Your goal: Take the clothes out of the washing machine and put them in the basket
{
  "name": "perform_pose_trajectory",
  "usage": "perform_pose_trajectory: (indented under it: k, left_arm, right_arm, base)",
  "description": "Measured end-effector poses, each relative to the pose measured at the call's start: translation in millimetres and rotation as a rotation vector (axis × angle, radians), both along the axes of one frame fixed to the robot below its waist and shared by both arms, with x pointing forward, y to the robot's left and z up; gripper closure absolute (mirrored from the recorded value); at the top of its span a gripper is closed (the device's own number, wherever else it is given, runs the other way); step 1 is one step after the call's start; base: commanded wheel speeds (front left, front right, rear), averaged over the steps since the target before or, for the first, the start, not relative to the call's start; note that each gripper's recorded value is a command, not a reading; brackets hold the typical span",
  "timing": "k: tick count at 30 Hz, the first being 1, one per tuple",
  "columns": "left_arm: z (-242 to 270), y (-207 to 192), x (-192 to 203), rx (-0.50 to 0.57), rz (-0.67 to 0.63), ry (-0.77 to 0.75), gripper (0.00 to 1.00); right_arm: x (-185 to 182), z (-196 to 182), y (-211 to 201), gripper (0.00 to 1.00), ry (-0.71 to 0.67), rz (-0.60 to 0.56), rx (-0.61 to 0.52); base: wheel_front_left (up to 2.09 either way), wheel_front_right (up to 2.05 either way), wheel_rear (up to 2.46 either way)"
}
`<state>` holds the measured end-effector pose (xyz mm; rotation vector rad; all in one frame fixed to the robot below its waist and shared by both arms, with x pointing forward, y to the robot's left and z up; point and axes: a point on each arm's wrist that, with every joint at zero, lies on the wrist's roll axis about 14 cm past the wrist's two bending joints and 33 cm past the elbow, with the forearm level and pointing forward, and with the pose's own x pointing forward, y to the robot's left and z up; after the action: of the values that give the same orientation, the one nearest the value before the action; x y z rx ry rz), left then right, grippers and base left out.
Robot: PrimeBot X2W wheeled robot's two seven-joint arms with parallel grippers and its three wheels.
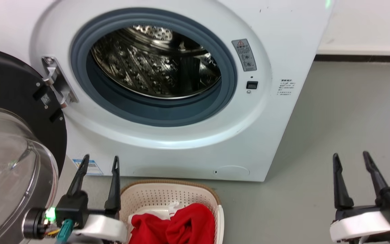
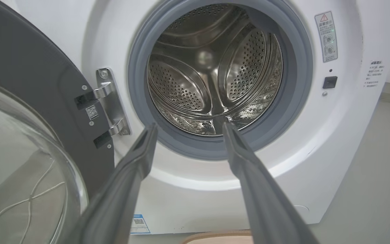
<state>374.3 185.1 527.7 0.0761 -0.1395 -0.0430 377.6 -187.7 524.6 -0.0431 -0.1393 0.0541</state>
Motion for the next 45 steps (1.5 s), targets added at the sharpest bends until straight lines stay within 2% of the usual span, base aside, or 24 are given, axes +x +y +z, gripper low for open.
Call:
perform_pose_trajectory:
  k: [11, 15, 44, 45]
  left_arm:
    - [3, 0, -20, -0.067, 0.042, -0.016, 0.0]
    - [-14, -4, -23, -0.082, 0.031, 0.036, 0.0]
    - [-18, -4, -20, -0.055, 0.043, 0.045, 0.0]
    - [-21, -4, -21, -0.056, 0.044, 0.053, 1.0]
  right_arm:
    - [-23, 9, 3, 0.0, -0.027, 0.008, 0.024]
    - [-28, 7, -3, 0.0, -0.022, -0.01, 0.032]
    - [-30, 9, -4, 0.0, -0.028, -0.015, 0.031]
    - [-30, 6, -4, 1.0, -0.02, -0.015, 0.032]
  base:
    - [0.0, 0.0, 0.0]
    - [0.0, 0.0, 0.0]
    - [0.0, 0.0, 0.0]
    - [0.0, 0.0, 0.0]
